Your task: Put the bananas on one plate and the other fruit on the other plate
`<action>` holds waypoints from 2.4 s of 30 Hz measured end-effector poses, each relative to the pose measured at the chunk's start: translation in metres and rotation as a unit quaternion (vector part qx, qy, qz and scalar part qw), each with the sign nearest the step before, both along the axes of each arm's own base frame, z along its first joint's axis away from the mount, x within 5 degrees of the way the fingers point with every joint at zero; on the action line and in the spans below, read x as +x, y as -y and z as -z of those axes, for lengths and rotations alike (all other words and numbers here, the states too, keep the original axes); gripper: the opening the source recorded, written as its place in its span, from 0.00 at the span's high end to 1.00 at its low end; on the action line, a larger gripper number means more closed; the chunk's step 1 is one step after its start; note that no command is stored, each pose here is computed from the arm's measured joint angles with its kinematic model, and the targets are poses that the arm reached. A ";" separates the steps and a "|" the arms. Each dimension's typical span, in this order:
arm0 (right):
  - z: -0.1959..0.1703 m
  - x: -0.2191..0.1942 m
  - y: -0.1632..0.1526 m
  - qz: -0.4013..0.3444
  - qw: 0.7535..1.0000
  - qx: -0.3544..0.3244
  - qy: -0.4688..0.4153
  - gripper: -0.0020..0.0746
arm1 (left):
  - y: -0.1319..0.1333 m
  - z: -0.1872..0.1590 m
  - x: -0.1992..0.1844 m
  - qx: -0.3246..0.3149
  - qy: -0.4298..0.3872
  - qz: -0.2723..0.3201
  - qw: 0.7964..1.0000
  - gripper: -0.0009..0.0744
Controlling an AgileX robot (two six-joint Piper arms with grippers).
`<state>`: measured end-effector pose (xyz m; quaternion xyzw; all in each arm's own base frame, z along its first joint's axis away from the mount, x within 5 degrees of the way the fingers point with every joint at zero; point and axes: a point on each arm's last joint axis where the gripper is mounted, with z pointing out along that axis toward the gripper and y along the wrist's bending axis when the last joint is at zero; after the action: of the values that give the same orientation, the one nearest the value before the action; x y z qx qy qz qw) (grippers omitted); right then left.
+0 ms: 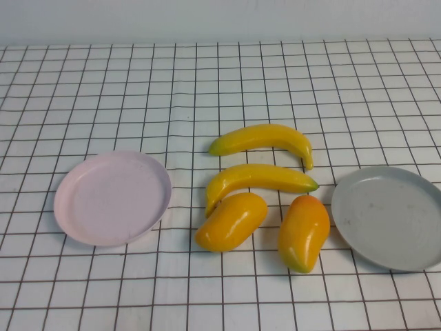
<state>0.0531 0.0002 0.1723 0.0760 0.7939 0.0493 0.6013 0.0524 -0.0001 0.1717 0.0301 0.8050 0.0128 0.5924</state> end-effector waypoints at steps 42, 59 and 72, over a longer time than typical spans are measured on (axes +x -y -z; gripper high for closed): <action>0.000 0.000 0.000 0.000 1.000 0.000 0.000 0.99 | 0.008 -0.017 0.003 -0.335 0.070 -0.029 0.939 1.00; 0.000 0.000 0.000 0.000 1.000 0.000 0.000 0.99 | -0.004 -0.043 0.003 -0.450 0.217 -0.048 0.865 0.99; 0.000 0.000 0.000 0.000 1.000 0.000 0.000 0.99 | 0.014 -0.134 -0.006 -0.214 0.121 0.042 0.969 1.00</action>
<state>0.0531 0.0002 0.1723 0.0760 0.7939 0.0493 0.6013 0.0462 -0.0136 0.3059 -0.0655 0.7095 -0.1806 0.6780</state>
